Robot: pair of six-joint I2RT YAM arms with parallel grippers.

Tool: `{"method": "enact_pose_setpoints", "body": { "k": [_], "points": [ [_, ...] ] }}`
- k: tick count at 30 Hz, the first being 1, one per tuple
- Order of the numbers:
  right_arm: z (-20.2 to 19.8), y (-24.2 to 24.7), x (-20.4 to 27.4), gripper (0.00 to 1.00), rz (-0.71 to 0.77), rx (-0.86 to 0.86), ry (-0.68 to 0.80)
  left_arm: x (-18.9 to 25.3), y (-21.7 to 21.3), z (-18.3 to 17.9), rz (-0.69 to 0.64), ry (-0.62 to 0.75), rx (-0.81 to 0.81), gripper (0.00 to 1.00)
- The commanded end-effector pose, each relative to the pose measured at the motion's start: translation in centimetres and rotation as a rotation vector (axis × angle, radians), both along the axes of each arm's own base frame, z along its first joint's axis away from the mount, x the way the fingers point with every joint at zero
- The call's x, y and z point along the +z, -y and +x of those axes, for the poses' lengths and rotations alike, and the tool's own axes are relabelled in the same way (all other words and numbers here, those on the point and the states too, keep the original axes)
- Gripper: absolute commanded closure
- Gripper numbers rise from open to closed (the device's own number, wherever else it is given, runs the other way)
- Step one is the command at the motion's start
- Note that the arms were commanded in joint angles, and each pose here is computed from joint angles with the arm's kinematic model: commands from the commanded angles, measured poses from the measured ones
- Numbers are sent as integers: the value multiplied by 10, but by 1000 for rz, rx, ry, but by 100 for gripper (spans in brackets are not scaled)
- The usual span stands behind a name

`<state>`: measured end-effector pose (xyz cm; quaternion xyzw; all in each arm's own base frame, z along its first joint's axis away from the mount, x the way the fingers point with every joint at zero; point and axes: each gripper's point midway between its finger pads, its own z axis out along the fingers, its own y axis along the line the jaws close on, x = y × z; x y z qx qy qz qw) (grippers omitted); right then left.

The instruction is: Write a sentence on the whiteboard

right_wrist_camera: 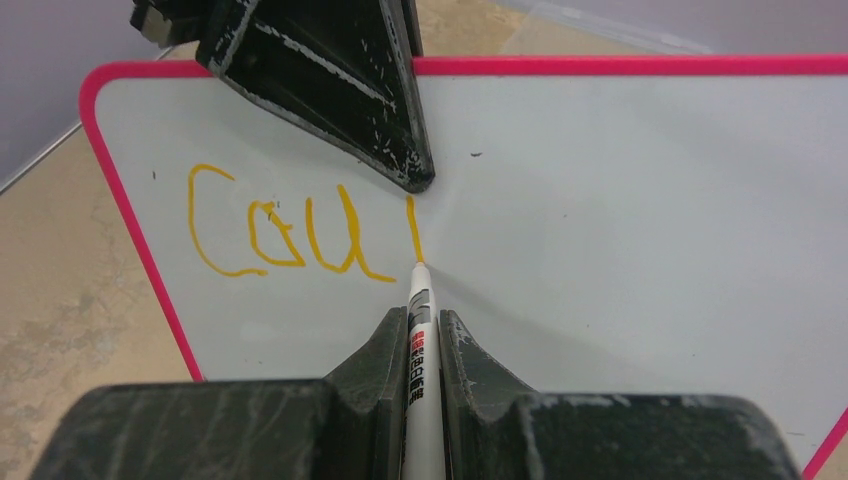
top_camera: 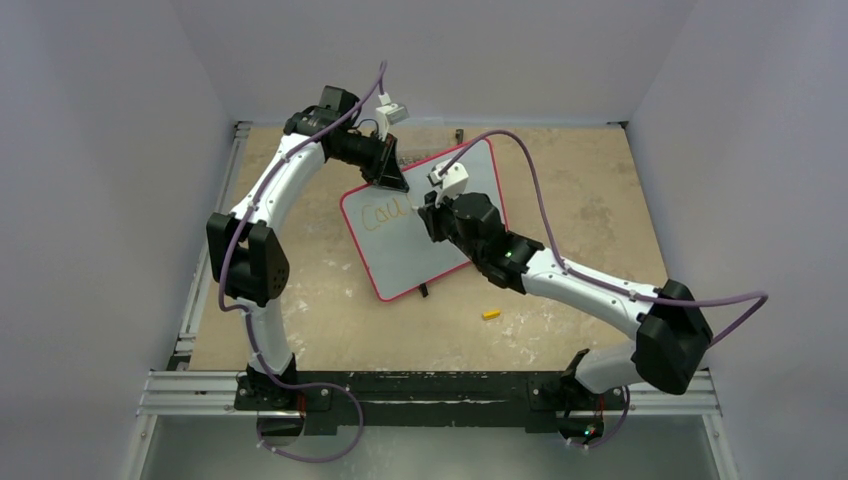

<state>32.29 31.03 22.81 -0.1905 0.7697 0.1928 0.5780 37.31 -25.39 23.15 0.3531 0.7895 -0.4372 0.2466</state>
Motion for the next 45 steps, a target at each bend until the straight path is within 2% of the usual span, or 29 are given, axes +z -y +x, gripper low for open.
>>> {"method": "enact_pose_setpoints", "body": {
  "k": [1, 19, 27, 37, 45],
  "points": [
    [13, -5, 31, 100, 18, -14, 70, 13, 13, -10, -49, 38, -80, 100],
    [30, 11, 46, 100, -12, -79, 101, 16, 14, -12, -56, 43, -85, 100],
    [13, 17, 83, 100, 111, -58, 115, 14, 14, -10, -54, 40, -80, 100],
    [24, 39, 65, 100, 137, -121, 75, 14, 14, -10, -53, 42, -77, 100],
    [33, 39, 62, 100, 124, -119, 72, 13, 16, -11, -47, 39, -77, 100]
  ]
}}
